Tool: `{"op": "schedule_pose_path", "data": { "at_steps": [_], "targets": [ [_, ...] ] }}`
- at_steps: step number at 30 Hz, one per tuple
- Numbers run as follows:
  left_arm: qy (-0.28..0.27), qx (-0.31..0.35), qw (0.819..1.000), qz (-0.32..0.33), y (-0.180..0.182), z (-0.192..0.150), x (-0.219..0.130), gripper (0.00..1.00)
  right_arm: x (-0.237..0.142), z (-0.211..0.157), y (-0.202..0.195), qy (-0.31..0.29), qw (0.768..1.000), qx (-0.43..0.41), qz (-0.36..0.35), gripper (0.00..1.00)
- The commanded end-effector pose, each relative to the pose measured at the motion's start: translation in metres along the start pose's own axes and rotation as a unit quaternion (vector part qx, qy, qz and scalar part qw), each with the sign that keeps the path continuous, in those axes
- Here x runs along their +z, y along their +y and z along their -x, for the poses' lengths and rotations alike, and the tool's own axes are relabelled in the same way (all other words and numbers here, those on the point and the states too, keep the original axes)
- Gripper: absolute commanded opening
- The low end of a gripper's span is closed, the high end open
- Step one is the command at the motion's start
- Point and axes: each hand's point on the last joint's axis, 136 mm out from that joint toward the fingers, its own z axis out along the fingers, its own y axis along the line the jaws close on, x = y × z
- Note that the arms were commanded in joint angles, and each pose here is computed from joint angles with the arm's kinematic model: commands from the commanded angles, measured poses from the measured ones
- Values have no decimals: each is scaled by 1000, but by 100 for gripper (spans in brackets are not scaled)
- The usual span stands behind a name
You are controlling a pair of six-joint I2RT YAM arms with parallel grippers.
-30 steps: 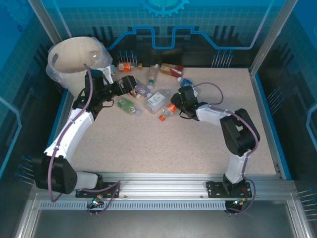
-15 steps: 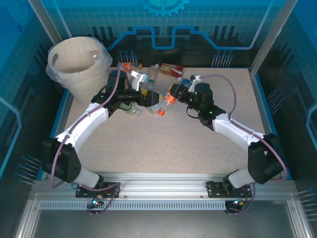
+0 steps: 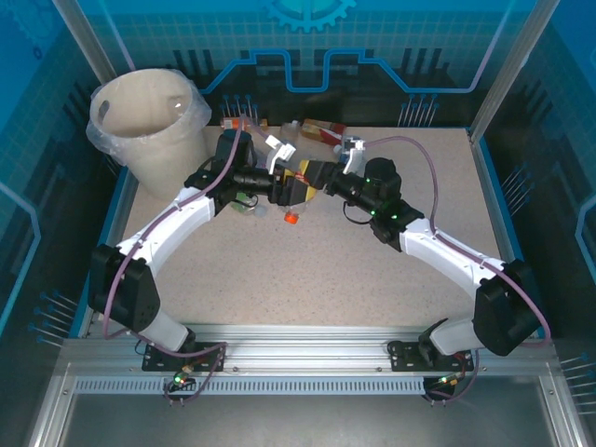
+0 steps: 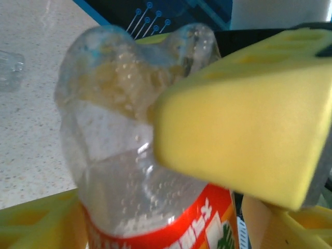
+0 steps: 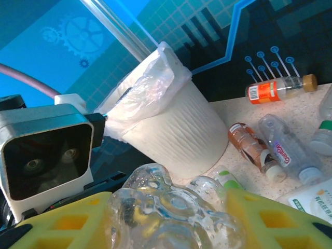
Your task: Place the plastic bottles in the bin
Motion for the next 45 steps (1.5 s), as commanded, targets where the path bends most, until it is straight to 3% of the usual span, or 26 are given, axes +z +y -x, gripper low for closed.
{"op": "schedule_pose_path", "data": {
  "at_steps": [1, 5, 7, 10, 13, 14, 17, 24, 29, 33, 36, 42, 45],
  "targets": [
    [-4, 33, 999, -39, -18, 3, 0, 61, -2, 11, 33, -7, 999, -24, 48, 37],
    [-10, 42, 999, -28, -17, 5, -1, 53, -1, 12, 40, 2, 998, -22, 60, 42],
    [-18, 49, 999, -1, -11, 9, -3, 51, -2, 13, 42, 6, 998, -21, 58, 50],
    [-47, 63, 992, 101, 14, 23, -13, 49, -6, 16, 38, 17, 999, -17, 32, 73],
    [-83, 83, 965, 236, 41, 49, -40, 48, -16, 22, 23, 2, 1000, -14, -23, 87],
    [-94, 91, 952, 278, 48, 59, -51, 48, -20, 24, 16, -8, 999, -16, -42, 98],
    [-134, 115, 898, 402, 66, 94, -90, 48, -35, 30, -4, -26, 995, -18, -97, 100],
    [-238, 165, 726, 624, 82, 194, -204, 47, -64, 33, -35, -40, 982, -28, -180, 100],
    [-296, 152, 648, 685, 105, 248, -279, 46, -77, 33, -39, -40, 979, -44, -195, 100],
    [-280, 143, 594, 740, 151, 263, -327, 46, -89, 36, -37, -42, 977, -61, -200, 100],
    [-267, 117, 576, 763, 182, 256, -357, 46, -98, 37, -36, -41, 975, -77, -205, 100],
    [-292, 16, 567, 770, 232, 218, -410, 47, -110, 40, -36, -48, 971, -96, -214, 100],
    [-301, -39, 572, 762, 258, 194, -425, 48, -113, 42, -34, -51, 971, -99, -213, 100]
  ]
}}
